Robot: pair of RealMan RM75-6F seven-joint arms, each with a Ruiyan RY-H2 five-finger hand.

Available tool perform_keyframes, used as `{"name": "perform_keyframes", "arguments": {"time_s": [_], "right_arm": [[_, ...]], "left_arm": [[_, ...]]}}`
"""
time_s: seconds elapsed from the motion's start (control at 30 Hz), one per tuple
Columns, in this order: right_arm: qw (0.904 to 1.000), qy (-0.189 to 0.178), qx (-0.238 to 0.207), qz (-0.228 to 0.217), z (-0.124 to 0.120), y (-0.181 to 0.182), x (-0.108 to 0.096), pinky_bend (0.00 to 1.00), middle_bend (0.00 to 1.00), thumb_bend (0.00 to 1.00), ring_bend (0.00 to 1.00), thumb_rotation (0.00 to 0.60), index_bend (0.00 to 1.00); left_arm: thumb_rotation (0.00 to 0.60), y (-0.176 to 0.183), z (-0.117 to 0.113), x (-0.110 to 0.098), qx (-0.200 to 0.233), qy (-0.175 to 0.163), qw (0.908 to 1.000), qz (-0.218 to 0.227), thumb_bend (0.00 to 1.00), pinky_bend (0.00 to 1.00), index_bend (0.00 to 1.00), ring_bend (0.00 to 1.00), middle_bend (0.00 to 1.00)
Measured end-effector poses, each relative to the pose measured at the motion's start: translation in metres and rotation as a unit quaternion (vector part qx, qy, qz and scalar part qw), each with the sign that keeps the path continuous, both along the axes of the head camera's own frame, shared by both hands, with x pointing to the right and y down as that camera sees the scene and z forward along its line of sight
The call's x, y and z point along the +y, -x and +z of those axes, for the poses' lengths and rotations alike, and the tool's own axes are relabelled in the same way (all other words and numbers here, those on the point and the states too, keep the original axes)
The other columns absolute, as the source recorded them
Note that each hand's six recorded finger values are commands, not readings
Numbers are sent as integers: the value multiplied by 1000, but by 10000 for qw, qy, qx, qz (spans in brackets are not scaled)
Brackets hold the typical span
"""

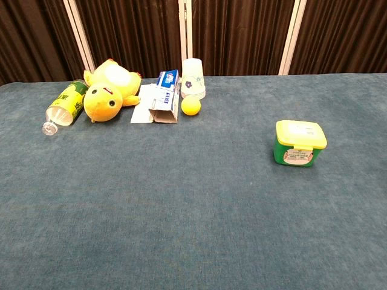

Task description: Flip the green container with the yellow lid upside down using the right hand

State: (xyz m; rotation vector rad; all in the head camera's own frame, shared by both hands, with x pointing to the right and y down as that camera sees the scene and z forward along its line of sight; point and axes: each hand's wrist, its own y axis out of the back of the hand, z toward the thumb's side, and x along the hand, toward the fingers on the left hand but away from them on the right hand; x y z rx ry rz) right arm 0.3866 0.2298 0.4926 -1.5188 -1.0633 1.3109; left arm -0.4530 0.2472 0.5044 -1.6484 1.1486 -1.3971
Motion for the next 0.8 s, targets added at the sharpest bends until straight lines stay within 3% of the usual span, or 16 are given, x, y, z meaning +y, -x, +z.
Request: {"name": "perform_keyframes", "arguments": {"time_s": [0.3, 0.47, 0.67, 0.8], "right_arm": [[9997, 229, 8, -13, 7, 1, 3, 0, 0, 0, 0, 600, 0], [9987, 449, -22, -236, 20, 13, -5, 0, 0, 0, 0, 600, 0], [9932, 782, -66, -863, 43, 48, -38, 0, 0, 0, 0, 600, 3], [9845, 1135, -152, -1329, 62, 81, -63, 1, 0, 0, 0, 600, 14]], "left_arm": [[600, 0, 3, 1, -28, 40, 10000, 24, 0, 0, 0, 0, 0], [600, -1, 8, -1, -111, 83, 9999, 49, 0, 0, 0, 0, 0], [600, -1, 17, -5, -224, 101, 9997, 55, 0, 0, 0, 0, 0], [600, -1, 21, -7, -295, 96, 9995, 46, 0, 0, 0, 0, 0]]}}
